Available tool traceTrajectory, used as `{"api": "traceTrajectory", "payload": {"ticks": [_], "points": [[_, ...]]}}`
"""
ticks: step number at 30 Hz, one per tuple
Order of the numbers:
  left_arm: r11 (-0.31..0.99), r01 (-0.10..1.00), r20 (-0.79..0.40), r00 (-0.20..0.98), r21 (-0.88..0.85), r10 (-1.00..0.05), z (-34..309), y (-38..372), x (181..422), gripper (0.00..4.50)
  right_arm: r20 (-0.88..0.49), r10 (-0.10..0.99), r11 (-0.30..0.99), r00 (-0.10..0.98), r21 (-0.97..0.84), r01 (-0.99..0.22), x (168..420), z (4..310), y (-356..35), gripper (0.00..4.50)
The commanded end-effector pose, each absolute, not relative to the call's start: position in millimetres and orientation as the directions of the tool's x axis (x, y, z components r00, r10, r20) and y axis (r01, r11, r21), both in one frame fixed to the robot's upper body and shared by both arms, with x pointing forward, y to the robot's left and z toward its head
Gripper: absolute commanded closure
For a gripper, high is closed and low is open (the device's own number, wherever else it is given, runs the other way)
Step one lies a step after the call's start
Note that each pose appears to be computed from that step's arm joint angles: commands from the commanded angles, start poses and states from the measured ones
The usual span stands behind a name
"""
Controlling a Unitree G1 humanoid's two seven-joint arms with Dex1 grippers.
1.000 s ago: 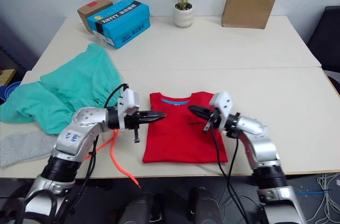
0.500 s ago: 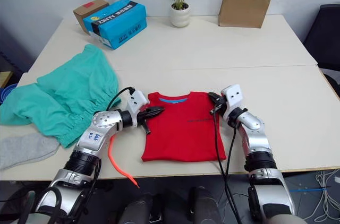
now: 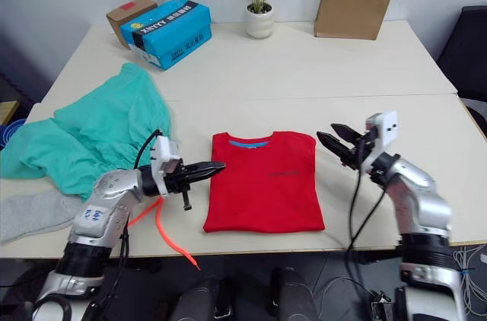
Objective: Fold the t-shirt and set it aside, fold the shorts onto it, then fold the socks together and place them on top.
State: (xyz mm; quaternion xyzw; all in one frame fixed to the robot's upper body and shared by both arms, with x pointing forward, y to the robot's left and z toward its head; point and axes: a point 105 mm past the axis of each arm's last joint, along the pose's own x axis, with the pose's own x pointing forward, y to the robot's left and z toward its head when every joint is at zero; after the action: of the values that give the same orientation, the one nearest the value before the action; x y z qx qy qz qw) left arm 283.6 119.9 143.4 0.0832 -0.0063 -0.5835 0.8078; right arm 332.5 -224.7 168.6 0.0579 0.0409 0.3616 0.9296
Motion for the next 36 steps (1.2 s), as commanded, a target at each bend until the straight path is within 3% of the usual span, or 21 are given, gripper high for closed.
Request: {"api": "traceTrajectory", "payload": {"ticks": [1, 2, 5, 12, 16, 19, 22, 30, 36], "points": [[0.219, 0.945, -0.058, 0.24, 0.245, -0.969, 168.8, 127.6, 258.1, 3.29, -0.103, 0.721, 0.686, 0.685, 0.245, -0.686, 311.2, 187.3, -230.2, 0.18], [0.223, 0.938, -0.031, 0.239, 0.264, -0.97, 174.5, 132.6, 252.2, 3.05, -0.176, 0.717, 0.692, 0.675, 0.297, -0.658, 306.3, 181.7, -233.4, 0.0], [0.215, 0.931, -0.012, 0.228, 0.295, -0.974, 178.7, 144.6, 237.0, 2.09, -0.336, 0.702, 0.71, 0.628, 0.397, -0.582, 295.5, 163.8, -236.0, 0.0], [0.256, 0.931, -0.015, 0.269, 0.26, -0.963, 165.0, 161.4, 221.0, 0.03, -0.527, 0.678, 0.734, 0.513, 0.513, -0.444, 293.2, 125.6, -219.8, 0.0], [0.239, 0.942, -0.023, 0.252, 0.234, -0.968, 157.8, 161.7, 208.8, 0.03, -0.535, 0.74, 0.673, 0.408, 0.585, -0.453, 295.4, 114.1, -174.9, 0.0], [0.248, 0.938, -0.02, 0.26, 0.242, -0.965, 158.5, 160.8, 210.6, 0.0, -0.536, 0.764, 0.645, 0.359, 0.624, -0.44, 295.2, 108.6, -158.5, 0.6], [0.262, 0.932, -0.001, 0.271, 0.25, -0.963, 163.1, 160.9, 214.2, 0.0, -0.535, 0.783, 0.621, 0.318, 0.64, -0.453, 295.5, 106.4, -145.4, 1.6], [0.247, 0.931, -0.001, 0.257, 0.267, -0.966, 165.7, 155.1, 222.7, 0.0, -0.556, 0.741, 0.672, 0.378, 0.597, -0.439, 308.3, 103.2, -156.5, 4.35], [0.234, 0.934, -0.005, 0.244, 0.269, -0.97, 164.1, 150.7, 226.3, 0.0, -0.595, 0.665, 0.746, 0.451, 0.52, -0.416, 303.5, 108.6, -201.2, 4.48]]}}
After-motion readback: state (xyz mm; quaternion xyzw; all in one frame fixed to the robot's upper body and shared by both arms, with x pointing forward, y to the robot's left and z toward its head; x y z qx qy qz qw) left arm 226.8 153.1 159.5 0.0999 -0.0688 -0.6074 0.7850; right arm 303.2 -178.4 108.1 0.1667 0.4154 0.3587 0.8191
